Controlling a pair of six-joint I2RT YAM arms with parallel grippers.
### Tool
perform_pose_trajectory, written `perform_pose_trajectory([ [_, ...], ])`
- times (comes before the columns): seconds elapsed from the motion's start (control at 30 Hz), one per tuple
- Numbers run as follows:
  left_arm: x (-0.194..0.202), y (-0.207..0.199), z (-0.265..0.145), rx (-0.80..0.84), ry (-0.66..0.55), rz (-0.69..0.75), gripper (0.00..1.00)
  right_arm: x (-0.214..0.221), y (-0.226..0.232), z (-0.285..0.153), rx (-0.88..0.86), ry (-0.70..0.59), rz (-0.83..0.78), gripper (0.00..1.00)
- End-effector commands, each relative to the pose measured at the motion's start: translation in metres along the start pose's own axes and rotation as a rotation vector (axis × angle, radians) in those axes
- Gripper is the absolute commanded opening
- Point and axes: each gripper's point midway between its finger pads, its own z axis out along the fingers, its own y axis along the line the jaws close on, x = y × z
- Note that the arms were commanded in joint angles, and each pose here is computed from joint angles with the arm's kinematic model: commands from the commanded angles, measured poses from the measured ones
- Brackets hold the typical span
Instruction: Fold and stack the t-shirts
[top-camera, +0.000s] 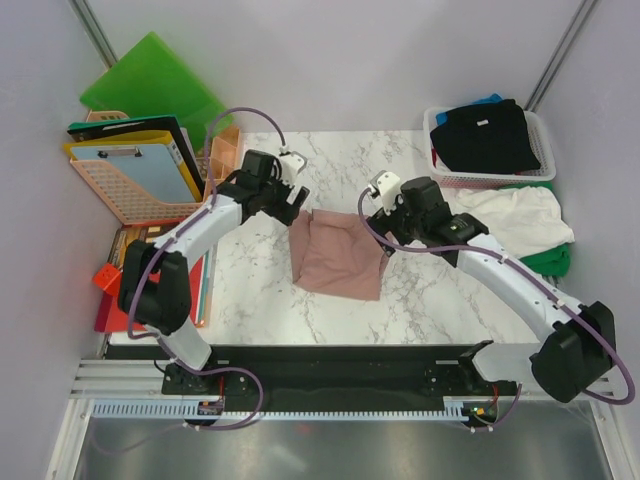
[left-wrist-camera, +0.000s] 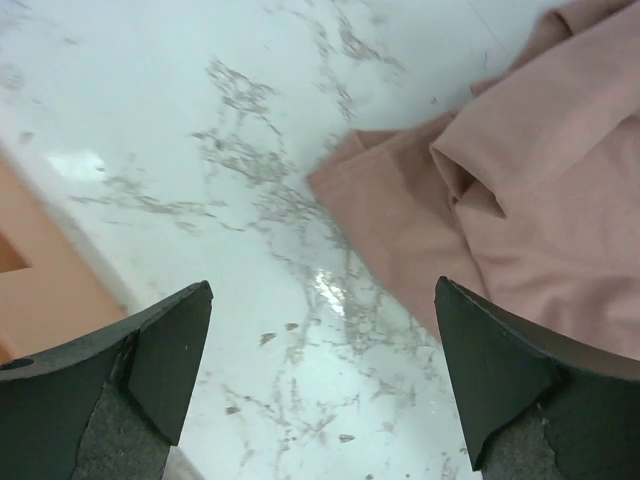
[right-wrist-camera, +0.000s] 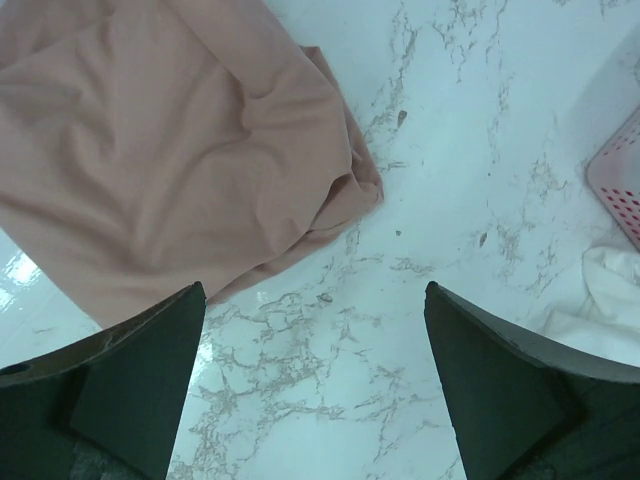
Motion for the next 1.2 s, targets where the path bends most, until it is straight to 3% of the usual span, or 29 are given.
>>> perform_pose_trajectory([
  [0.0, -0.019, 0.031, -0.032, -0.099, -0.106, 0.05, 1.0, -0.005, 0.016, -0.01, -0.104, 0.018, -0.003, 0.98],
  [0.13, -0.019, 0.04, -0.055, -0.122, -0.148, 0.057, 1.0, -0.008, 0.031, -0.001, -0.183, 0.035, 0.042, 0.98],
  [0.27, -0.006, 0.039, -0.06, -0.126, -0.125, 0.081, 1.0, -0.047, 0.023, 0.028, -0.179, 0.036, 0.033, 0.94],
  [0.43, 0.012, 0.03, -0.068, -0.111, -0.111, 0.08, 1.0, -0.072, 0.023, 0.091, -0.207, 0.117, 0.023, 0.94],
  [0.47, 0.029, 0.03, -0.076, -0.121, -0.098, 0.093, 1.0, -0.105, 0.018, 0.126, -0.217, 0.112, 0.025, 0.86],
  [0.53, 0.037, 0.03, -0.077, -0.127, -0.084, 0.098, 1.0, -0.096, 0.023, 0.144, -0.228, 0.148, 0.027, 0.84],
  [0.77, 0.055, 0.051, -0.093, -0.18, -0.068, 0.097, 1.0, -0.096, 0.06, 0.155, -0.296, 0.166, -0.028, 0.84],
  [1.17, 0.079, 0.053, -0.08, -0.157, -0.034, 0.042, 1.0, -0.088, 0.095, 0.153, -0.353, 0.192, -0.055, 0.82],
])
